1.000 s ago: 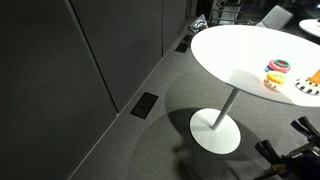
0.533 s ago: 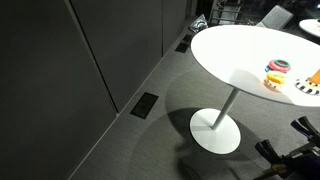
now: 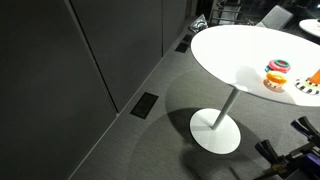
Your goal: Put the orange ring on the stake
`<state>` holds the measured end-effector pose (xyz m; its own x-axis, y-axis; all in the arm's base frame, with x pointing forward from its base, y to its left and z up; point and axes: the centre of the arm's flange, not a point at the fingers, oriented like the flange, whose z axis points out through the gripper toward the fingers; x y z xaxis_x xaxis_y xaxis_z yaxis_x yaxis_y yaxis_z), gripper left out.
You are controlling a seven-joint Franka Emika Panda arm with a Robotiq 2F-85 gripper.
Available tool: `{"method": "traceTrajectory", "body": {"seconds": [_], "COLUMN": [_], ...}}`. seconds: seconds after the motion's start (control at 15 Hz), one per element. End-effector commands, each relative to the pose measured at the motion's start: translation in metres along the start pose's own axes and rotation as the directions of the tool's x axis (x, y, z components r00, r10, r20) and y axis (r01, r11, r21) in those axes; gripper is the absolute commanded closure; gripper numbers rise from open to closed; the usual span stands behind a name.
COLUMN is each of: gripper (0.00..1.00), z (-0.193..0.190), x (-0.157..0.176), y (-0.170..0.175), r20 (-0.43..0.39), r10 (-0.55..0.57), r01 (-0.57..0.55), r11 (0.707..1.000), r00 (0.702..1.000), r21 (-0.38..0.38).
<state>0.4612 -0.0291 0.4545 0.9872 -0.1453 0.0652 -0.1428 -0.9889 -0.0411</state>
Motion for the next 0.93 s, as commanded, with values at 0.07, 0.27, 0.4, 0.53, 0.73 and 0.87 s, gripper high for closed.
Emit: {"method": "traceTrajectory", "body": {"seconds": [0.07,0.27,0.4,0.53,0.73,0.87], "gripper": [0.00,0.00,0.00,0.00,0.00,0.00], "z": [0.035,0.052,0.055,0.057,0.058,0.058], "x": [0.004,0.005,0.006,0.005,0.005,0.005], "y": [0.024,0.036,0.039,0.038,0.036,0.036], "r20": [-0.066,-0.082,-0.059,-0.052,-0.050,-0.050], "r10": [0.055,0.082,0.102,0.078,0.075,0.075], "r01": [-0.058,-0.088,-0.106,-0.080,-0.078,-0.077], "r11": [0.997,0.994,0.992,0.995,0.995,0.996], "r00": [0.996,0.993,0.993,0.996,0.996,0.996], "r21": [-0.052,-0.067,-0.070,-0.055,-0.055,-0.055]}}
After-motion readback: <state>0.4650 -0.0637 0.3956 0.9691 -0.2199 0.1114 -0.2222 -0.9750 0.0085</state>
